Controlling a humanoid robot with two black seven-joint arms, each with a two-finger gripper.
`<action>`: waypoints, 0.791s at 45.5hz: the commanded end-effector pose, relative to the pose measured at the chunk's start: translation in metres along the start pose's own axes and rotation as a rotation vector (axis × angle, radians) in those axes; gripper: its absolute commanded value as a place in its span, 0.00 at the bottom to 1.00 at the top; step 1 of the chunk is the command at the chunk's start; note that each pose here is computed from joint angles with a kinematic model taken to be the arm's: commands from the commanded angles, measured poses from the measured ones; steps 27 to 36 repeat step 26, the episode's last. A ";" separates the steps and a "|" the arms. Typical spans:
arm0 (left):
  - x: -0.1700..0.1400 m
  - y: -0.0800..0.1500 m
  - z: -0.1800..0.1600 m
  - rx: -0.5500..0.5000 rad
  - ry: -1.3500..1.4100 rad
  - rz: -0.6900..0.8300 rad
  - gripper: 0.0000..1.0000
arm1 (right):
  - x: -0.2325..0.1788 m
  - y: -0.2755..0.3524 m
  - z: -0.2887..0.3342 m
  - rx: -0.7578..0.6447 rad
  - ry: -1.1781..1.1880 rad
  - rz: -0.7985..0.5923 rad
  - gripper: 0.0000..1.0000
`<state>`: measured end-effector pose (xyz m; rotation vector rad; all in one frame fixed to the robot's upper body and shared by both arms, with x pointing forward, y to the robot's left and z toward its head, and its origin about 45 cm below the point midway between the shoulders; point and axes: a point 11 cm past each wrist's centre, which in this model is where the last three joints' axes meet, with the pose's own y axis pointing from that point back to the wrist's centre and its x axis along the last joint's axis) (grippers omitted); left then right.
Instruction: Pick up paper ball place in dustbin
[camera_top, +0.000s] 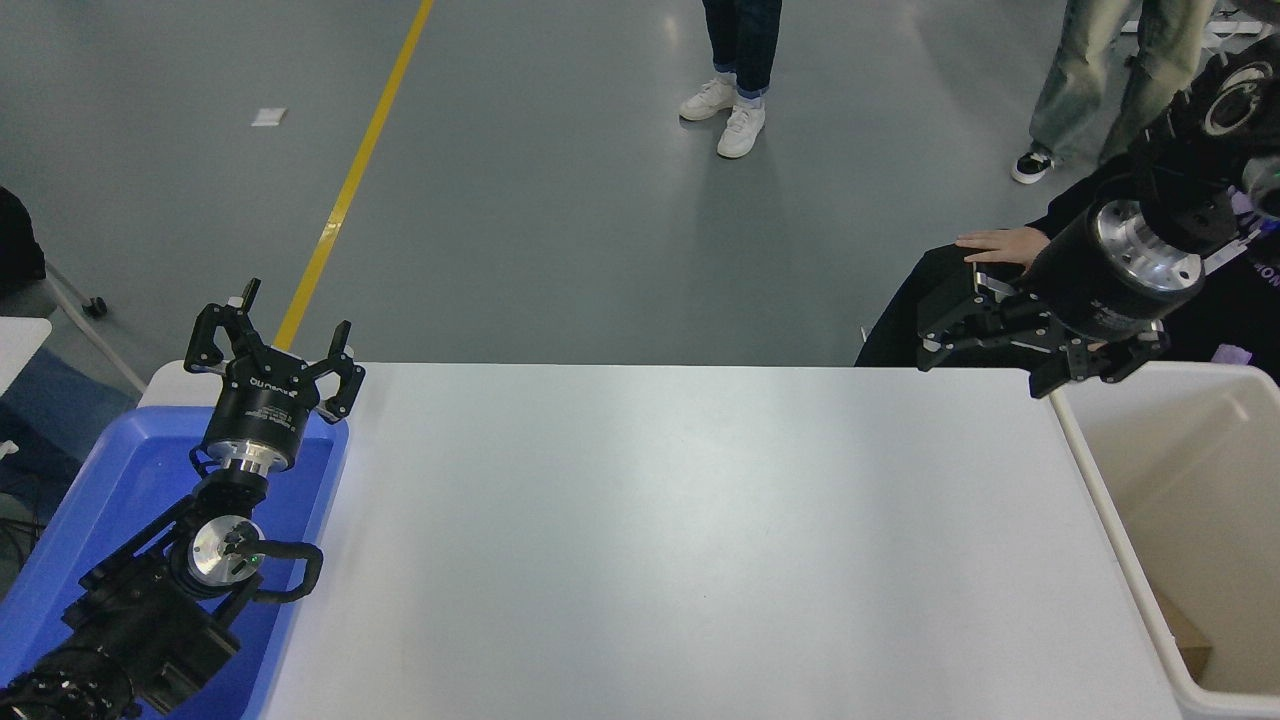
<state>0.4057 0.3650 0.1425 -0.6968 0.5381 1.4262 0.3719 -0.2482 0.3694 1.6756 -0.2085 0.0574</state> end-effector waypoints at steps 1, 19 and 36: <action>0.000 0.000 0.000 0.000 0.000 -0.001 0.98 | -0.005 0.000 -0.031 -0.049 0.110 -0.020 1.00; 0.000 0.000 0.000 0.000 0.000 -0.001 0.98 | 0.005 0.010 -0.012 -0.154 0.097 0.019 1.00; 0.000 0.000 0.000 0.000 0.000 -0.001 0.98 | 0.007 0.013 -0.001 -0.184 0.079 0.028 1.00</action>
